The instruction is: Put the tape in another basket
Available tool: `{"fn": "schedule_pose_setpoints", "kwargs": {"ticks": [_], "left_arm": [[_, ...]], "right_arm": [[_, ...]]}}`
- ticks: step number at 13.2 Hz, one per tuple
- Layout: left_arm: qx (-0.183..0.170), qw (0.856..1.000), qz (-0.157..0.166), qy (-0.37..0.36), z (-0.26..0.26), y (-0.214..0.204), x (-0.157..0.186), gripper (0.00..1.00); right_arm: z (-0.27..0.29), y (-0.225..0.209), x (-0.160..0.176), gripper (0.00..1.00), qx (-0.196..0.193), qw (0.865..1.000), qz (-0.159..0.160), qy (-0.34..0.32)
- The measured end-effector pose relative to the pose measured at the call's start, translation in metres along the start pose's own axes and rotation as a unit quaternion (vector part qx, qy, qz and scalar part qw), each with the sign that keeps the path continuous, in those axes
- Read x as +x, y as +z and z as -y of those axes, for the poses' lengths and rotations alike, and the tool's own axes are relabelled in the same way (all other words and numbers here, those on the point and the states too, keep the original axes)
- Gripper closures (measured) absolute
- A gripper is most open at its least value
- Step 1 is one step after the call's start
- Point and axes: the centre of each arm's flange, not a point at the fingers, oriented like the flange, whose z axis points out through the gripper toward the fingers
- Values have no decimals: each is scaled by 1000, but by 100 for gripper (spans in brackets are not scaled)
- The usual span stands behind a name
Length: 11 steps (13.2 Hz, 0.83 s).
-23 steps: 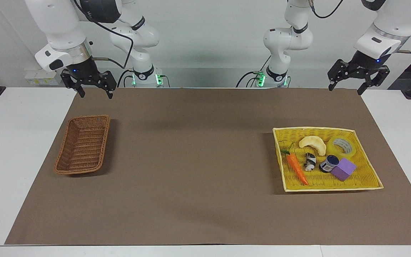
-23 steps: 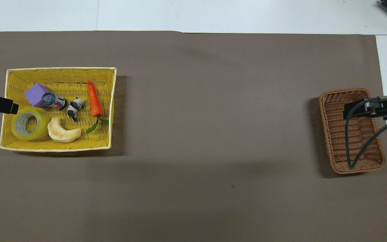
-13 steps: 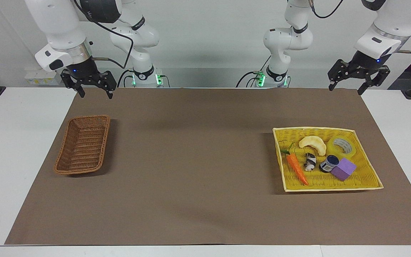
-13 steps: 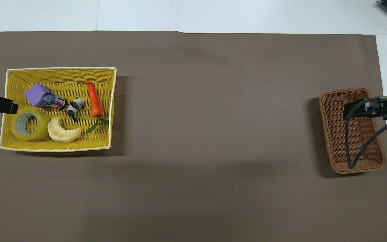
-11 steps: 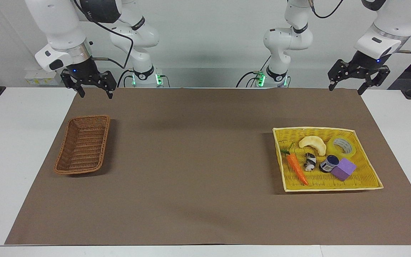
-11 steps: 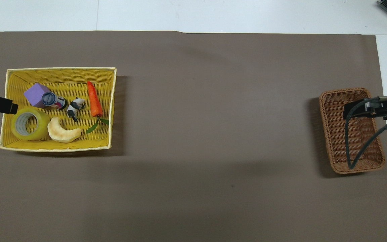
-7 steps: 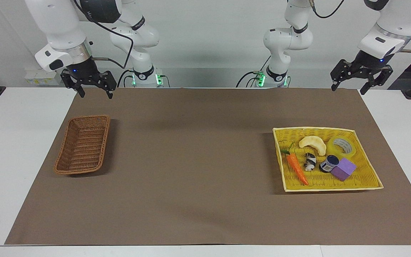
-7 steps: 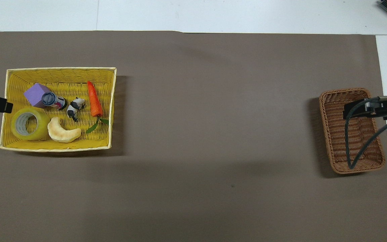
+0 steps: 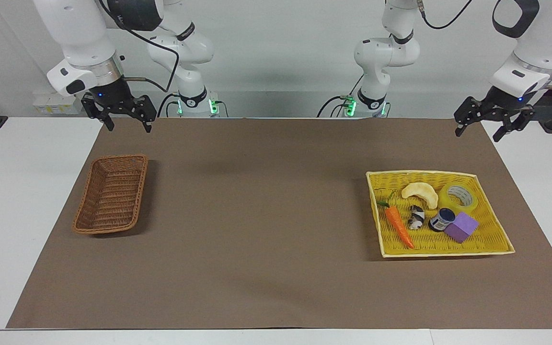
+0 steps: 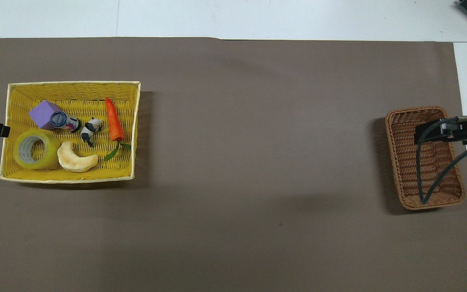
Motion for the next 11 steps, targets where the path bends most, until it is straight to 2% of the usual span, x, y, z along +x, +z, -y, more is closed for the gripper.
{"fn": "schedule_pose_setpoints", "kwargs": {"ticks": [4,11], "left_arm": [[7,1000,-8,28,37,61,-12,0],[8,999,4,41,62,150,-23,0]], "right_arm": [[0,0,0,0,0,1000,0,0],[0,0,0,0,0,1000,0,0]]}}
